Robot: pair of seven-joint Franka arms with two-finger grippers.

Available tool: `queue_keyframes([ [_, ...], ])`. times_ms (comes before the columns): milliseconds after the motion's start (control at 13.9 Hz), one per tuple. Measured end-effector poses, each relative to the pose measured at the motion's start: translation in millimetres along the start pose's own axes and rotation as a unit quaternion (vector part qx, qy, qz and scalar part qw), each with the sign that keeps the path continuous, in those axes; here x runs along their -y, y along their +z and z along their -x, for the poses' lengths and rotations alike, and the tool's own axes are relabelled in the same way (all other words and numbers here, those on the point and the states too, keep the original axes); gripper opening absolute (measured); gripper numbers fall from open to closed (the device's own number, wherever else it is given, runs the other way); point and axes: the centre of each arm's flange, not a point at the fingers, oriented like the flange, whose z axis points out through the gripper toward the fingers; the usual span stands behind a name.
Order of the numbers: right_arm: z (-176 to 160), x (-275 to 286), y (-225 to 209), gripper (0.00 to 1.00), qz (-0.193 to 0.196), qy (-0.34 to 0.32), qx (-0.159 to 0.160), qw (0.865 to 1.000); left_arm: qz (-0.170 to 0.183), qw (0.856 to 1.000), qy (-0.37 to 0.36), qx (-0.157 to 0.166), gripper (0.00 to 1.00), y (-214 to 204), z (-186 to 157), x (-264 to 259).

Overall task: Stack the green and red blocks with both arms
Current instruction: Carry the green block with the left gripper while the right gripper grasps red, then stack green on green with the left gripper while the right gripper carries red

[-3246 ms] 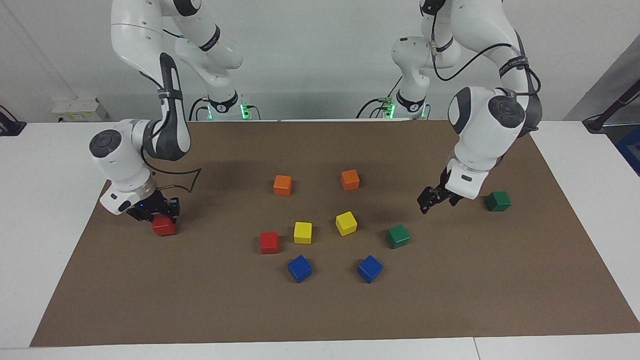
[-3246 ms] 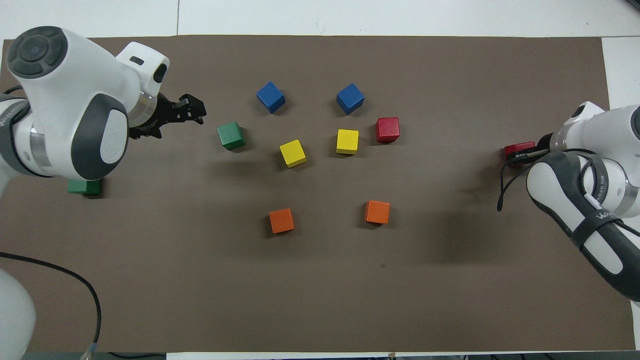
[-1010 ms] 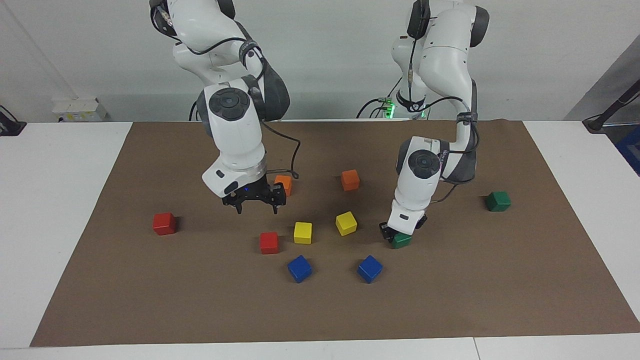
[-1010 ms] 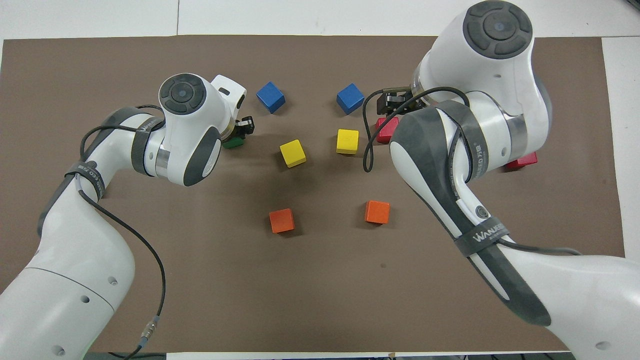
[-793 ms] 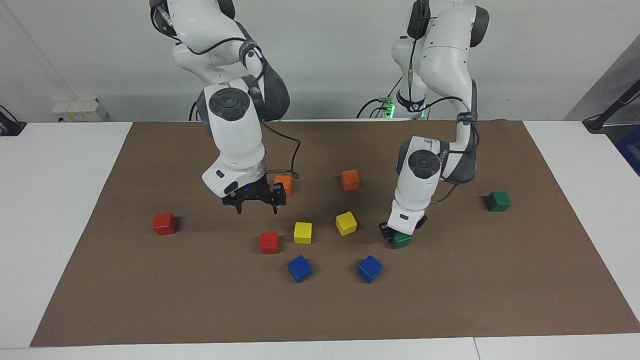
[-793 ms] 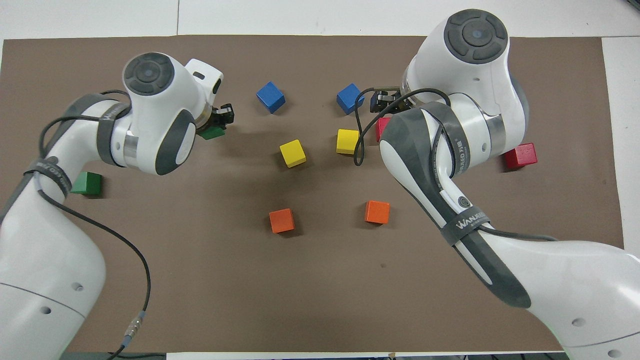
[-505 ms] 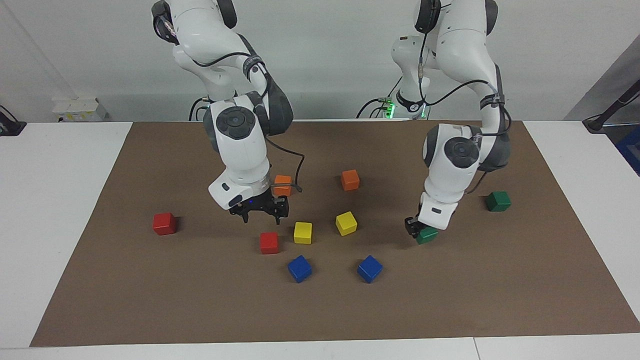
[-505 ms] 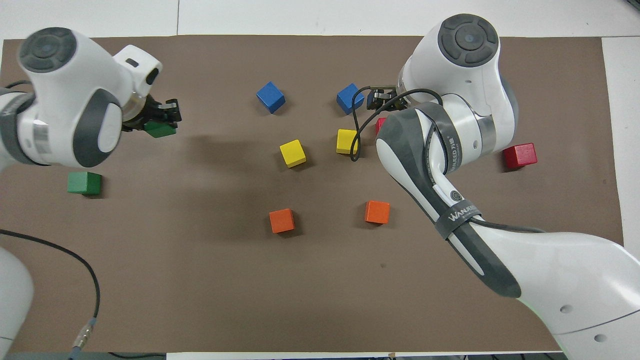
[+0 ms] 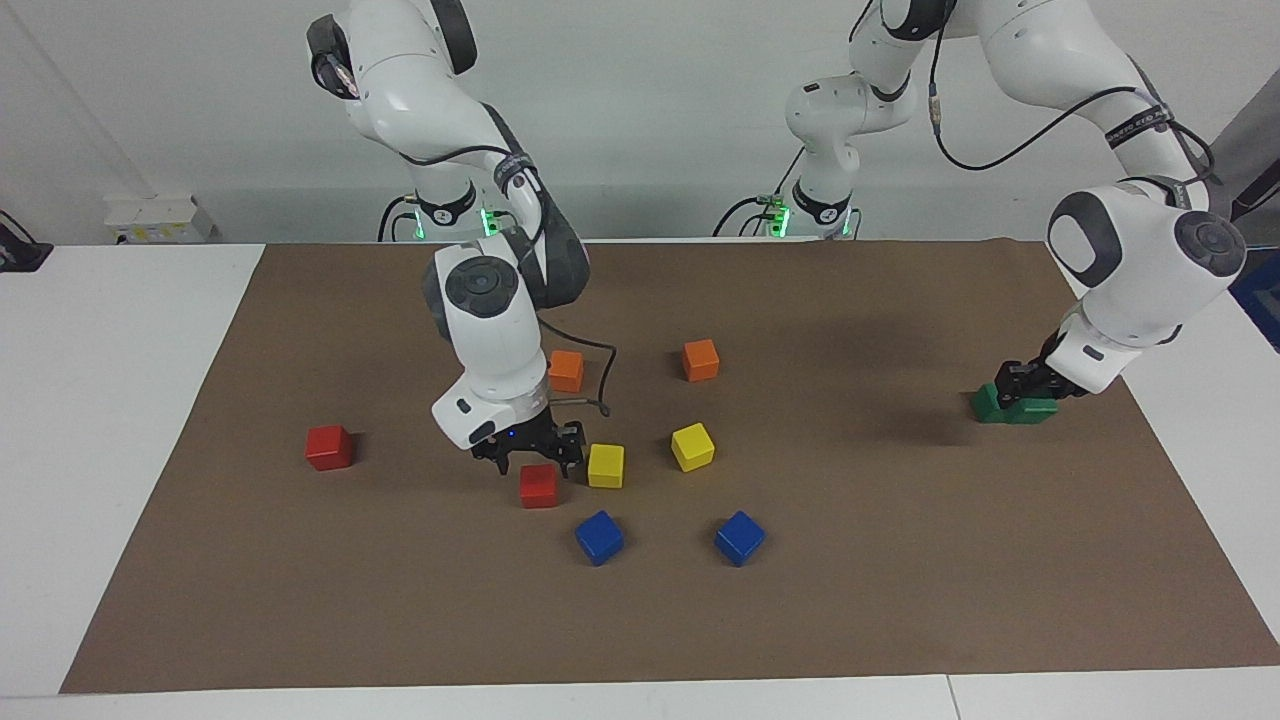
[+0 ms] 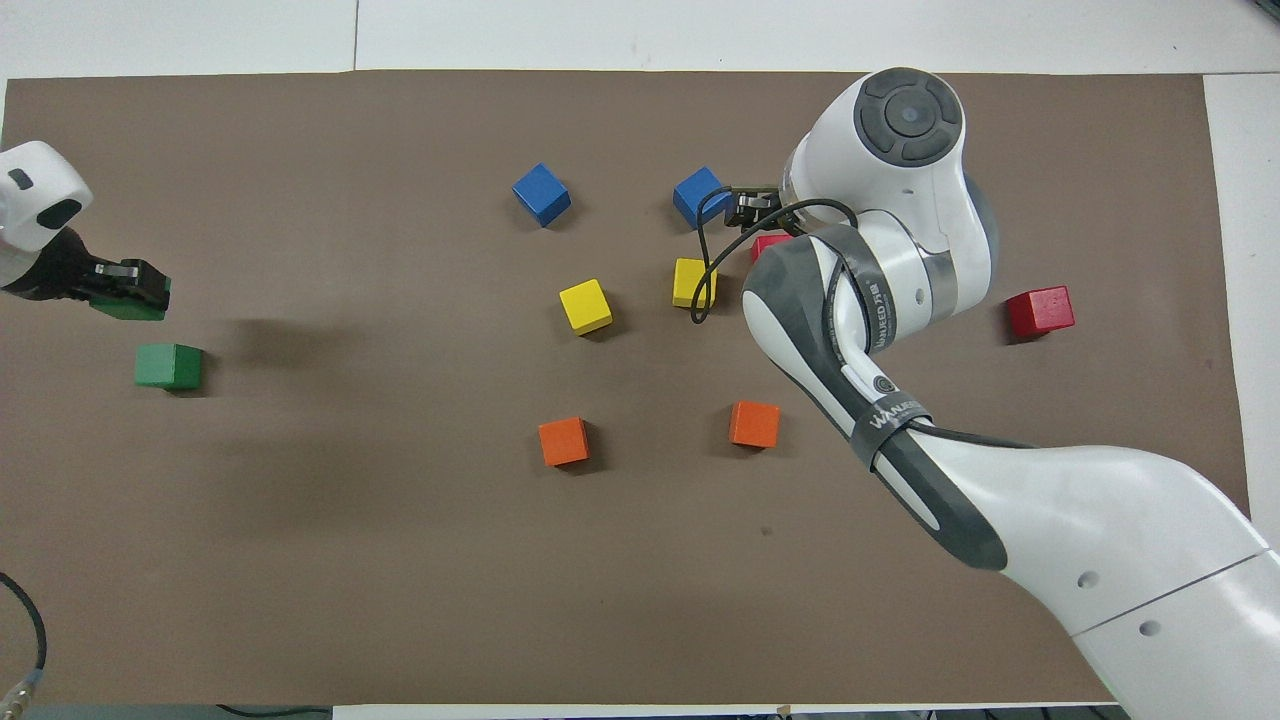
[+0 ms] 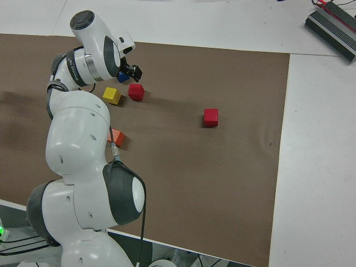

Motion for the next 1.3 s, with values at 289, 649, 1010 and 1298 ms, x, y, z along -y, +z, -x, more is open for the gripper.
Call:
queue_keyframes([
  [289, 6.0, -4.8, 19.2, 0.9, 0.001, -0.001, -0.001, 1.0, -0.002, 0.999, 0.008, -0.036, 0.55, 22.6, 19.8, 15.3],
  [649, 15.7, -6.9, 40.5, 0.9, -0.002, -0.003, -0.005, 1.0, -0.001, 0.998, 0.008, -0.059, 0.55, 37.5, 45.8, 11.2],
  [1010, 22.3, -8.3, 54.2, 0.9, -0.007, -0.005, -0.013, 1.0, 0.005, 0.996, -0.012, -0.084, 0.55, 53.9, 59.0, 14.5],
  [1298, 26.7, -9.7, 61.2, 0.7, -0.006, -0.013, -0.01, 1.0, 0.009, 0.996, -0.017, -0.089, 0.55, 54.3, 59.2, 14.7],
])
